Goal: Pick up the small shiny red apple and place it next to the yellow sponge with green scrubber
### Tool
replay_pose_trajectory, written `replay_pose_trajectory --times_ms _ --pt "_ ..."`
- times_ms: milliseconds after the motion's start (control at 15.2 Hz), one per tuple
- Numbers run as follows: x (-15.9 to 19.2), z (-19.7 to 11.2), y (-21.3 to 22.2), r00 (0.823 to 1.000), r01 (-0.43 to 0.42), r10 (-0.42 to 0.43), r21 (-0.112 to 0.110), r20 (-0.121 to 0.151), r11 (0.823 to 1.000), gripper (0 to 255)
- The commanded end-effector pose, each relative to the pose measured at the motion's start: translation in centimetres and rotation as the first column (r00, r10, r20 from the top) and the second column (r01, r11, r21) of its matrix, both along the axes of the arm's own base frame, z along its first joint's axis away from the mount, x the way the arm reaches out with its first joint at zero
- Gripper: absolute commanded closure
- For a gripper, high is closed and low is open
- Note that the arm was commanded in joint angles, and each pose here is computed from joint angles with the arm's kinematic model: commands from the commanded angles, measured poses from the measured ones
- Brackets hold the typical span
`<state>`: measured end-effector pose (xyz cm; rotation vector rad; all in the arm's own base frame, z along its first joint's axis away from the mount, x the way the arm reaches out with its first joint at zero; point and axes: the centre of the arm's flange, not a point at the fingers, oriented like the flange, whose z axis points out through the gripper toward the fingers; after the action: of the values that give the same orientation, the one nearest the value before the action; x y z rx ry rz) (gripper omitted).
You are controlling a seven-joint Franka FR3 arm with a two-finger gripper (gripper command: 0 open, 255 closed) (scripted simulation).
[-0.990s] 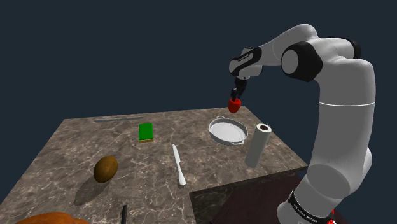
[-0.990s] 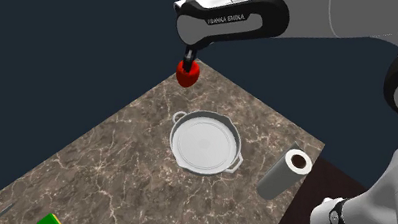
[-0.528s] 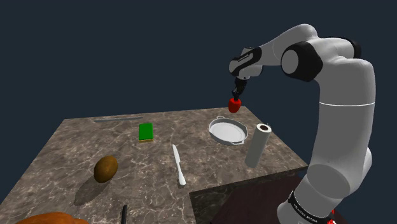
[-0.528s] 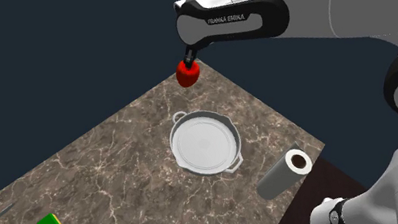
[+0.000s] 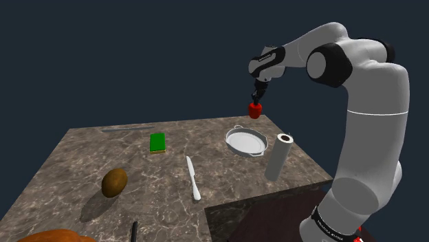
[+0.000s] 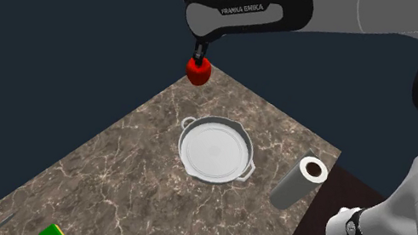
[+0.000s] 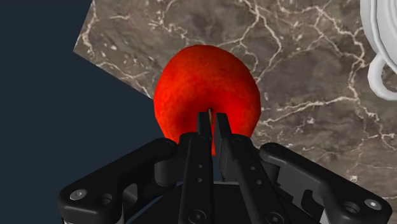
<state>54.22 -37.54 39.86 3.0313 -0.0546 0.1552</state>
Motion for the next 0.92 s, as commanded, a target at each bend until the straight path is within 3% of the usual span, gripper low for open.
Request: replay_pose_trajectory --times_ms 0,858 --pt "-0.1 1.1 0.0 1.0 0.0 0.0 0.0 0.0 1.0 255" --pt "-0.1 8.0 0.0 1.0 0.0 0.0 0.0 0.0 1.0 255"
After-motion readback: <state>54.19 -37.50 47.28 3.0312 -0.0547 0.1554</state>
